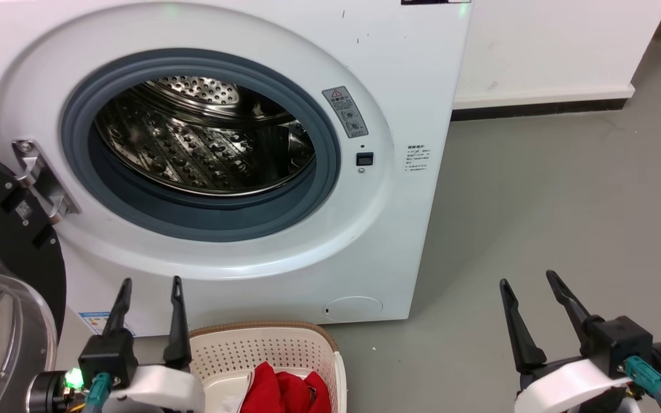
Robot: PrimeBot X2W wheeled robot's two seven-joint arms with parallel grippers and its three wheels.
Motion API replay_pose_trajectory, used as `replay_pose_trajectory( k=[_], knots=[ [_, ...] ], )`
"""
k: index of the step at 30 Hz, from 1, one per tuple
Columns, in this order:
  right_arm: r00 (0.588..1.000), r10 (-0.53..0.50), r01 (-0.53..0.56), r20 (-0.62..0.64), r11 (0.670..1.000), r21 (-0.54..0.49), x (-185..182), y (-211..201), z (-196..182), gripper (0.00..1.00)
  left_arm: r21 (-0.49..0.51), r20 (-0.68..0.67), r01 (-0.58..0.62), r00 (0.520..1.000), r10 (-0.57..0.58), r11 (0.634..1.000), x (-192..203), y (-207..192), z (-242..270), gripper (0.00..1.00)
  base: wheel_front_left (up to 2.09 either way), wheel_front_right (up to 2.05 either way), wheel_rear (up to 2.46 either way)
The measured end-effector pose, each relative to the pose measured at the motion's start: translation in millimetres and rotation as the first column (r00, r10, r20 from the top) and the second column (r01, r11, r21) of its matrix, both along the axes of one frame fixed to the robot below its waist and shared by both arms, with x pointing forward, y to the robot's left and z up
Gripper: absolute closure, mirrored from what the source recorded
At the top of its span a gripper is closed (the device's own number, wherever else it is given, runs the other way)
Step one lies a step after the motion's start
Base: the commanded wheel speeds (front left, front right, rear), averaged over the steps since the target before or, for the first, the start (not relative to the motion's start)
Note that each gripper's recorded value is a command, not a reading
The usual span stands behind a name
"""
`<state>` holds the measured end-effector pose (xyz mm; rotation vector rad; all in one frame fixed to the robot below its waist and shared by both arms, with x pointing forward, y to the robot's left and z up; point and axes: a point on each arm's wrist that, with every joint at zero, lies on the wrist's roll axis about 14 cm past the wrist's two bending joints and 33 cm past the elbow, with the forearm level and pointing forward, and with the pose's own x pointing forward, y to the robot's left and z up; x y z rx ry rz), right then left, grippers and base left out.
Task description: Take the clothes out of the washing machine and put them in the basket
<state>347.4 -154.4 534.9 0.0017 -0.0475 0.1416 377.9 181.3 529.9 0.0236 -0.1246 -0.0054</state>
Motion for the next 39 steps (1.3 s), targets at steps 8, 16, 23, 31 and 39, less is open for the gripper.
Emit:
replay_pose_trajectory(
  k=[8,16,23,31,39],
  knots=[
    [1.000,0.008,-0.008,0.001,1.000,-0.008,-6.9,2.6,2.6,0.00,0.022,0.005,-0.007,1.000,0.007,1.000,-25.0,-1.8,13.7,0.00,0.00,0.00,0.00],
    [1.000,0.006,-0.006,0.011,1.000,-0.007,-9.0,1.9,5.9,0.00,0.012,0.003,0.001,1.000,-0.001,1.000,-26.8,-4.7,12.9,0.00,0.00,0.00,0.00],
    [1.000,0.006,-0.006,0.006,1.000,0.007,-9.7,1.9,4.0,0.00,0.001,-0.006,-0.003,1.000,0.003,1.000,-25.5,-3.3,10.6,0.00,0.00,0.00,0.00],
    [0.999,0.005,-0.004,-0.050,1.000,0.013,-13.0,1.6,-14.5,1.00,-0.019,-0.081,-0.009,0.997,0.008,1.000,-32.0,-4.0,-13.6,1.00,0.00,0.00,0.00],
    [0.996,0.009,0.012,-0.093,0.976,0.217,-12.0,-2.2,-23.3,1.00,-0.219,-0.146,-0.026,0.989,-0.006,0.975,-31.0,0.2,-26.9,1.00,0.00,0.00,0.00]
  ],
)
